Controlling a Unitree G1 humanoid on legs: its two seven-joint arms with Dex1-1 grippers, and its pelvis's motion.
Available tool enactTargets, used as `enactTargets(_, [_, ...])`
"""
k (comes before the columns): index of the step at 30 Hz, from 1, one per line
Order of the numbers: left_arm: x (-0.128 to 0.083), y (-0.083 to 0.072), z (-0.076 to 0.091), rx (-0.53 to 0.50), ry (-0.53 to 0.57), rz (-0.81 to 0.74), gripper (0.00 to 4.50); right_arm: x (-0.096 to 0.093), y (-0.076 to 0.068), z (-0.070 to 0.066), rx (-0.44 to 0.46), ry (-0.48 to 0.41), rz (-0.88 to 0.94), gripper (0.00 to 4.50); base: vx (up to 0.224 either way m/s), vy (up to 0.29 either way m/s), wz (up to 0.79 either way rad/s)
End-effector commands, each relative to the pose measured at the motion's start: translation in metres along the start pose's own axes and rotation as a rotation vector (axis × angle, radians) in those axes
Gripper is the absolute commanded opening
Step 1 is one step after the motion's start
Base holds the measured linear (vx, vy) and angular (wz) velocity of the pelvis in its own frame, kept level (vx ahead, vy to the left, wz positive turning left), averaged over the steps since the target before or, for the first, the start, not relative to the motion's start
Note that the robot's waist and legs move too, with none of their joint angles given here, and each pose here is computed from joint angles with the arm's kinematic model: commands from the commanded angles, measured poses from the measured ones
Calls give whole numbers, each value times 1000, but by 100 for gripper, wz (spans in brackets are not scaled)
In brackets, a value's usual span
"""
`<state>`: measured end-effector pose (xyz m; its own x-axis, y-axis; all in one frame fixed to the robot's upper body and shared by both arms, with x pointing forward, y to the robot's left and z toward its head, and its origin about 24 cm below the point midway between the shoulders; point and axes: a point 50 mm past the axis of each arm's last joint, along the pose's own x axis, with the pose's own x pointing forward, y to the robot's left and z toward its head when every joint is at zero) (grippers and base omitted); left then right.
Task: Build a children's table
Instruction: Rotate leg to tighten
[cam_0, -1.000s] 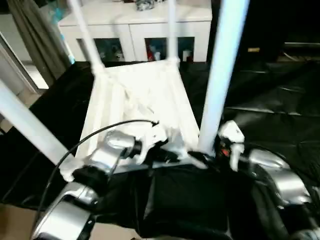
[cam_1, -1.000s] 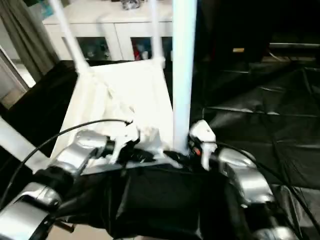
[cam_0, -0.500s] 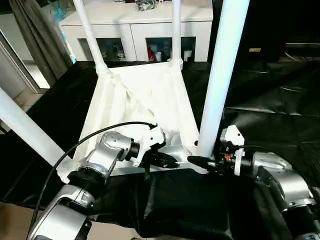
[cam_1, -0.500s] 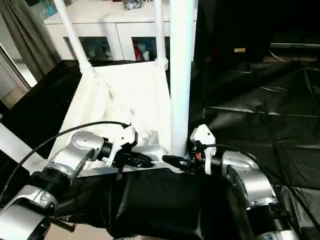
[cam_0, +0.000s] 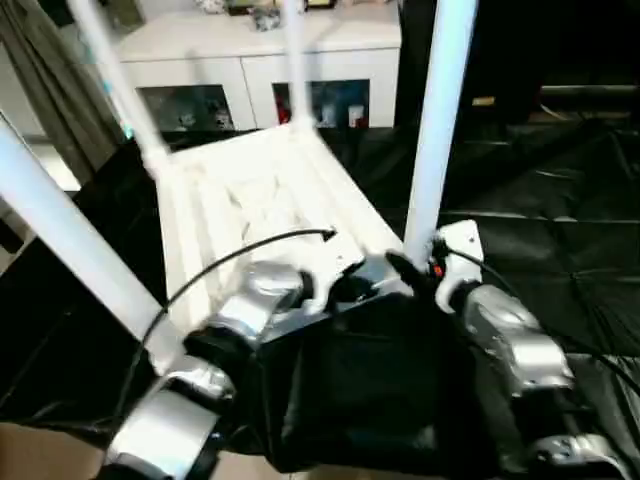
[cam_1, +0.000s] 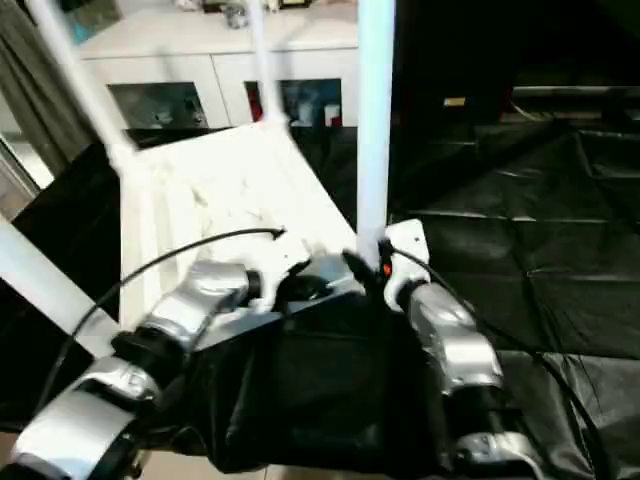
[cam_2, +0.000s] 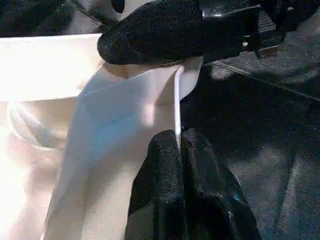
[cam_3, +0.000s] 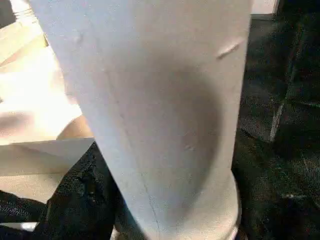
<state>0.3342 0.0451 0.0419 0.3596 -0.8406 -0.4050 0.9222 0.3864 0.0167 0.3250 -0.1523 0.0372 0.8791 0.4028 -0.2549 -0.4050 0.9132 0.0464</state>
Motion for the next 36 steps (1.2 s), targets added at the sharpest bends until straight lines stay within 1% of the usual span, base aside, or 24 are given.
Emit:
enactTargets(1, [8, -4, 16, 34, -45, -40, 0, 1, 21, -32, 55, 127, 100, 321, 0, 0, 0])
enactTargets(2, [7, -5, 16, 37, -45, -54, 0, 1, 23, -30, 61, 111, 130, 335, 0, 0, 0])
enactTargets(3, [6, -6, 15, 43, -47, -71, 0, 0, 24, -28, 66, 101, 155, 335, 0, 0, 0])
enactTargets(5, [1, -8, 12, 61, -45, -144, 0, -5, 24, -20, 44, 72, 245, 355, 0, 0, 0])
enactTargets(6, [-1, -8, 12, 68, -45, -166, 0, -7, 23, -18, 35, 66, 268, 355, 0, 0, 0])
enactTargets(7, [-5, -9, 10, 71, -41, -200, 0, -11, 20, -15, 9, 64, 313, 370, 0, 0, 0])
enactTargets(9, [-11, -9, 7, 82, -36, -253, 0, -18, 15, -12, -33, 67, 384, 370, 0, 0, 0])
enactTargets(10, [-17, -9, 5, 96, -27, -294, 0, -25, 11, -8, -59, 64, 447, 370, 0, 0, 0])
enactTargets(13, [-22, -9, 3, 107, -23, -330, 0, -31, 6, -4, -82, 60, 481, 370, 0, 0, 0])
enactTargets(14, [-28, -9, 1, 107, -23, -367, 0, -37, 1, -1, -104, 63, 526, 370, 0, 0, 0])
enactTargets(16, [-33, -9, 0, 101, -21, -399, 0, -43, -3, 1, -131, 68, 561, 370, 0, 0, 0])
enactTargets(22, [-42, -9, -4, 90, -5, -441, 0, -52, -9, 3, -157, 89, 633, 370, 0, 0, 0])
enactTargets(23, [-43, -9, -5, 89, -5, -444, 0, -53, -10, 4, -160, 93, 644, 344, 0, 0, 0])
enactTargets(24, [-43, -9, -5, 85, -5, -445, 0, -53, -10, 4, -156, 94, 654, 335, 0, 0, 0])
enactTargets(25, [-44, -9, -5, 83, -5, -446, 0, -53, -10, 4, -153, 94, 660, 335, 0, 0, 0])
enactTargets(27, [-44, -9, -6, 81, -7, -444, 0, -53, -8, 5, -141, 91, 674, 307, 0, 0, 0])
enactTargets(28, [-44, -9, -6, 81, -8, -444, 0, -53, -8, 5, -140, 90, 677, 307, 0, 0, 0])
enactTargets(29, [-44, -10, -6, 79, -9, -445, 0, -53, -7, 5, -136, 89, 683, 291, 0, 0, 0])
enactTargets(30, [-43, -10, -6, 78, -13, -436, 0, -52, -4, 4, -124, 86, 689, 287, 0, 0, 0])
enactTargets(32, [-43, -10, -6, 78, -14, -434, 0, -52, -3, 3, -120, 85, 689, 280, 0, 0, 0])
enactTargets(34, [-41, -9, -5, 79, -17, -401, 0, -49, -2, 0, -105, 82, 644, 269, 0, 0, 0])
enactTargets(35, [-37, -7, -4, 81, -17, -350, 0, -44, -4, -3, -95, 86, 568, 269, 0, 0, 0])
enactTargets(36, [-37, -7, -4, 81, -17, -350, 0, -44, -4, -3, -95, 86, 568, 268, 0, 0, 0])
